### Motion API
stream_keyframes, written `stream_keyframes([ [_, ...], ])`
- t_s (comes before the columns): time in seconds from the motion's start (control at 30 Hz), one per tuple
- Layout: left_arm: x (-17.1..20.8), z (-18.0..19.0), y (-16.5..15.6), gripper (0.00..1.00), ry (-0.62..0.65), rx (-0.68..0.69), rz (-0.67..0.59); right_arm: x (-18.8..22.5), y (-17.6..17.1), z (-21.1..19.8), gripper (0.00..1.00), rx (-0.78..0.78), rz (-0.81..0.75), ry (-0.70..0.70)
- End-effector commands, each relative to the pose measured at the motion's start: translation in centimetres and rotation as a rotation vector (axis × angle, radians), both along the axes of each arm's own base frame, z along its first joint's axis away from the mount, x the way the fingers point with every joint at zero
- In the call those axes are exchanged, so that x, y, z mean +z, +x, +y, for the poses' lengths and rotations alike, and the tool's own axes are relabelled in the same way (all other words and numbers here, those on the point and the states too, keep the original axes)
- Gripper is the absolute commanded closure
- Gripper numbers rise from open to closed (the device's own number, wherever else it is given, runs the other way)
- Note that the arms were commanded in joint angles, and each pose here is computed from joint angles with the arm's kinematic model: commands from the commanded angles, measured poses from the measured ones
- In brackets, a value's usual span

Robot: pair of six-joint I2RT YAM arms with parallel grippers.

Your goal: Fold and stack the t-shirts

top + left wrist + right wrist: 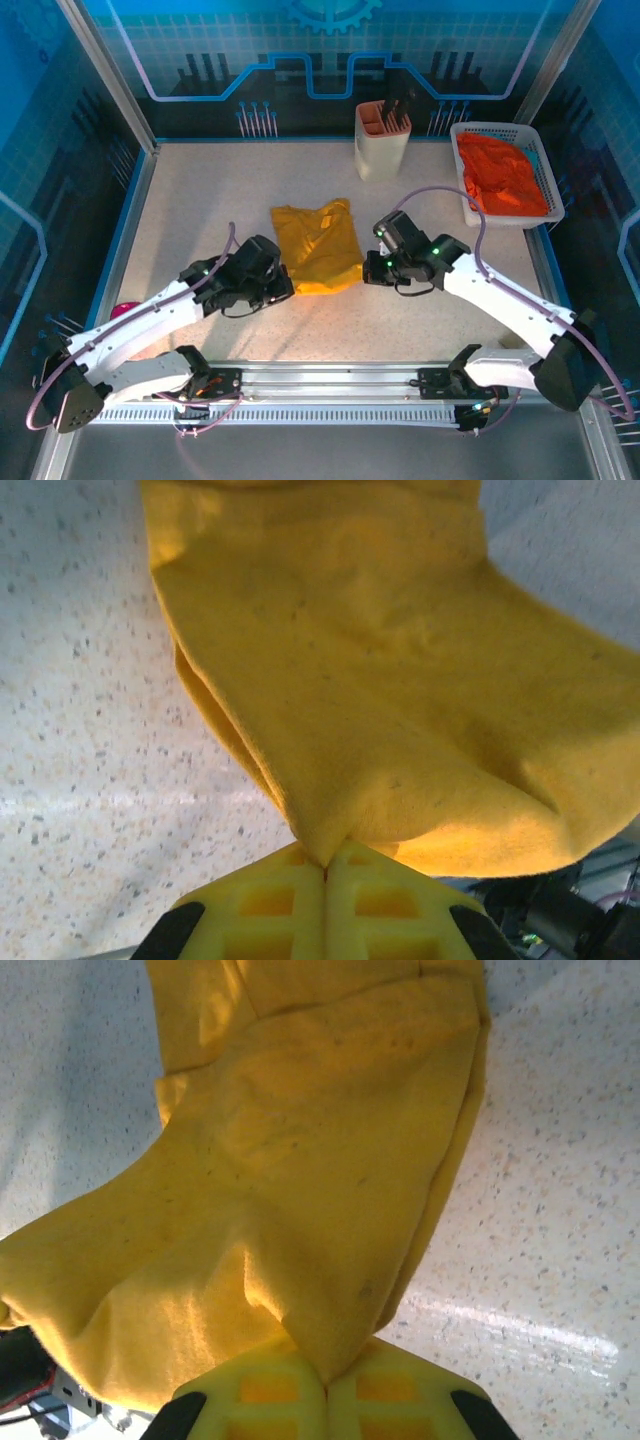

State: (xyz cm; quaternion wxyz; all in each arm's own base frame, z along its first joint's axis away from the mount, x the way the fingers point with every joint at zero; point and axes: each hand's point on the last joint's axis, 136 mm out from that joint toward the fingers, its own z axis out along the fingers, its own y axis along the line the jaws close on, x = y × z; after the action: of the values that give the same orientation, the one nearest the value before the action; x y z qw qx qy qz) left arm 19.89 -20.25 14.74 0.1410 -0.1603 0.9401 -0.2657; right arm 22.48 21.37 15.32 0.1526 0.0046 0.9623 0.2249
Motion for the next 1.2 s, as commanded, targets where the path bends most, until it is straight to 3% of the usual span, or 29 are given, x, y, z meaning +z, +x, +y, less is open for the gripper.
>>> stream_keyframes([
  [0.0, 1.3, 0.4, 1.8, 1.00, 0.017, -0.002, -0.042, 1.2, 1.6, 0.5, 1.00, 0.041, -0.030, 0.015],
  [0.57, 4.0, 1.9, 8.3, 1.00, 0.018, 0.025, -0.110, 3.6, 9.3, 2.2, 1.00, 0.091, -0.038, 0.075],
  [1.17, 4.7, 2.6, 14.1, 1.00, 0.048, -0.003, -0.122, 3.6, 14.3, 2.7, 1.00, 0.108, -0.043, 0.080],
])
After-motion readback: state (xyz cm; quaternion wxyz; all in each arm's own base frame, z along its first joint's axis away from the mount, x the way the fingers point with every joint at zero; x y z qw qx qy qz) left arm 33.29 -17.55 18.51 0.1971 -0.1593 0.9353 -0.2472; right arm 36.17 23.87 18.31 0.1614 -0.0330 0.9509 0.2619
